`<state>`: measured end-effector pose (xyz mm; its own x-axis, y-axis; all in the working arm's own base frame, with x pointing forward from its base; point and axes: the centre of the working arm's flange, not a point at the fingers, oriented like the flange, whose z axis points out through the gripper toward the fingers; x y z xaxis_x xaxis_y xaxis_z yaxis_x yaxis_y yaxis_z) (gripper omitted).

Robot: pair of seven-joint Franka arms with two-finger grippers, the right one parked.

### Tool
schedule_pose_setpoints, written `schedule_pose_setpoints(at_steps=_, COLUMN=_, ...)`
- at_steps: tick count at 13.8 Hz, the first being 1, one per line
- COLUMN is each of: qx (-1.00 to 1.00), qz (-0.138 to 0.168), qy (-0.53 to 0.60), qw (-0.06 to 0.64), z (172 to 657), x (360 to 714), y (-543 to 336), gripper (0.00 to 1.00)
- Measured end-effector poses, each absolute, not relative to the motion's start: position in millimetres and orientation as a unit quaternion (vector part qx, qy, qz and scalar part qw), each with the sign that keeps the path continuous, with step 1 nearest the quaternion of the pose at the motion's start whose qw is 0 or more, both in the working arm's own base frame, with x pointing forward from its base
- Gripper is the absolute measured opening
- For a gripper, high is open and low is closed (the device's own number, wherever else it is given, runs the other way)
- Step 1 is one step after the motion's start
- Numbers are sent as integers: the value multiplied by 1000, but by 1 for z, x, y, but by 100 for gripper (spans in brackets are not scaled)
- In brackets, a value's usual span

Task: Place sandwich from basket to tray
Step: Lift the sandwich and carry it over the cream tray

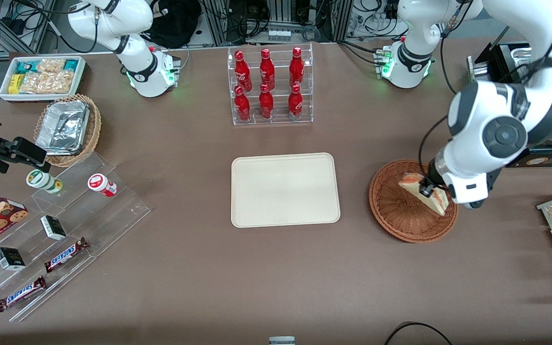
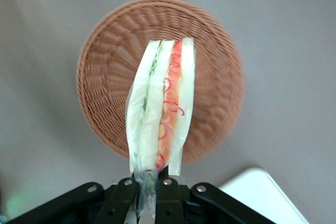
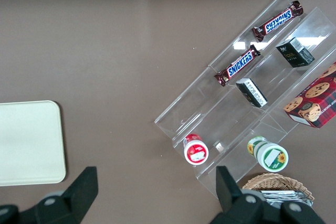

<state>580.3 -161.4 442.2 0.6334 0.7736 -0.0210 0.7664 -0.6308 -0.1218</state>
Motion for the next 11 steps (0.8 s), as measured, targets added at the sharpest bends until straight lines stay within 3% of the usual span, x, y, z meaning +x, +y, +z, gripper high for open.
schedule_pose_setpoints(at_steps=2, qx=-923, qz=23, qy=-382, qw=42, z=459, x=568, y=-219, gripper=11)
schedule_pose_setpoints(at_steps=5, qx=-957, qz=27, qy=-286, qw=41, z=449, x=541, y=-312, gripper=11)
schedule_pose_setpoints(at_steps=9, qx=-983, qz=49, qy=-168, qw=45, z=393, x=508, y=-408, gripper=11)
schedule_pose_setpoints(at_steps=11, qx=-990, qz=41, qy=-137, qw=23, z=360, x=497, y=-446, gripper=11)
